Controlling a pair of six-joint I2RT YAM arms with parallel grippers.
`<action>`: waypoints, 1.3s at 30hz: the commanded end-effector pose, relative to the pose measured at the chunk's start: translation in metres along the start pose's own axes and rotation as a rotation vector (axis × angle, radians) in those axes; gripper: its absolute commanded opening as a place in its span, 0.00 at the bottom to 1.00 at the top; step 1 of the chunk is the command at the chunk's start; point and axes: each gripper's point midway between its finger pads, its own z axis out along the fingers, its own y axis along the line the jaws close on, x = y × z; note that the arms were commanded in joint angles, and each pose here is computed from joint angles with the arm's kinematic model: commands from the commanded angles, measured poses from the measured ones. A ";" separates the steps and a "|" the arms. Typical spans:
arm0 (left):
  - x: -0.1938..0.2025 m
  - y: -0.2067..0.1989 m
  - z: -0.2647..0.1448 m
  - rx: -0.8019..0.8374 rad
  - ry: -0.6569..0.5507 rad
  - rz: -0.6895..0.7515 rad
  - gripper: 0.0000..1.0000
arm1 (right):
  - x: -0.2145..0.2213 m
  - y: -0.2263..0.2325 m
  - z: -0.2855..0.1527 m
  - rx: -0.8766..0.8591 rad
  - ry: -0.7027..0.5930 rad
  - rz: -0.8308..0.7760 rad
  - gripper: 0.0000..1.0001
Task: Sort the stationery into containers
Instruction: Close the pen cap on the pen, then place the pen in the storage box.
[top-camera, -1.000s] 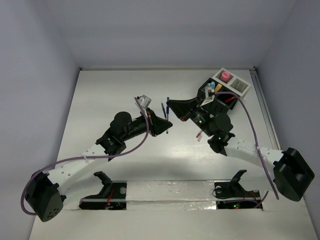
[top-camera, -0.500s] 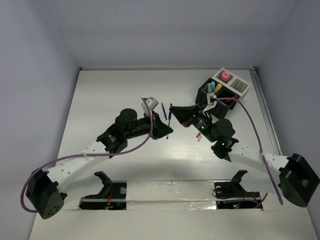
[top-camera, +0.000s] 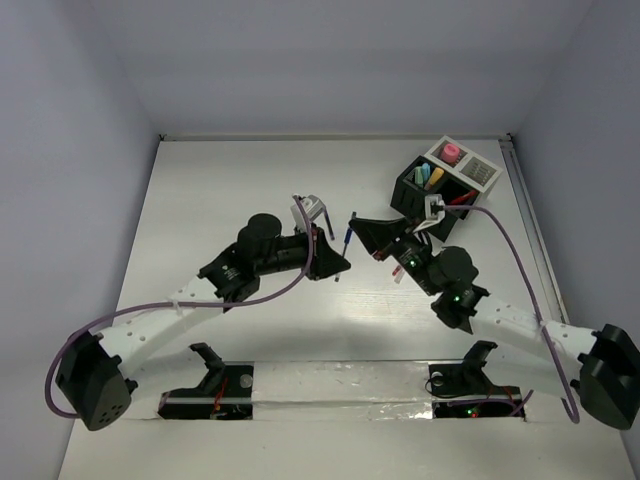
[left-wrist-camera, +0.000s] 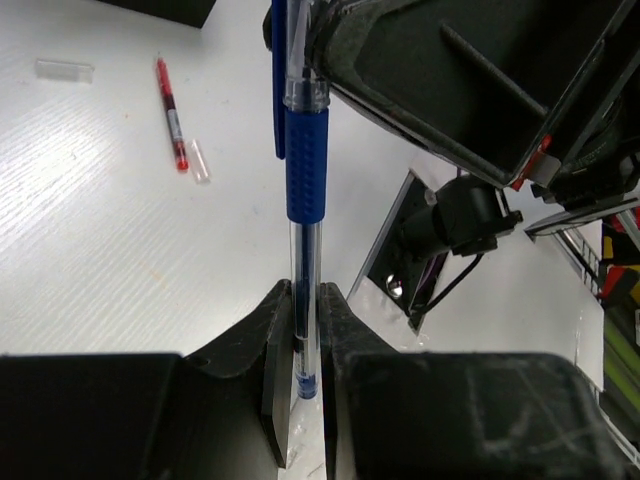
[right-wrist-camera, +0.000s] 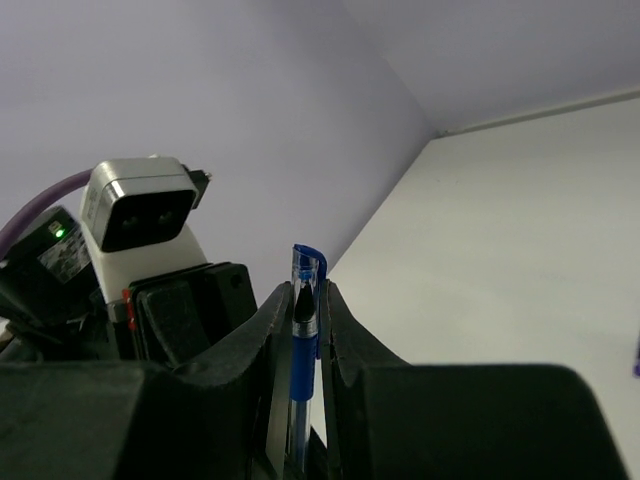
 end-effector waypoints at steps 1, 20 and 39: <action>-0.115 -0.039 -0.014 0.092 -0.460 0.148 0.00 | 0.064 -0.024 -0.029 0.136 0.286 -0.095 0.00; -0.016 0.033 -0.021 -0.167 -0.373 0.174 0.64 | -0.184 -0.164 -0.003 0.756 -0.255 -0.401 0.00; 0.008 0.034 -0.011 -0.102 -0.327 0.224 0.88 | -0.281 -0.281 -0.064 1.168 -0.463 -0.758 0.00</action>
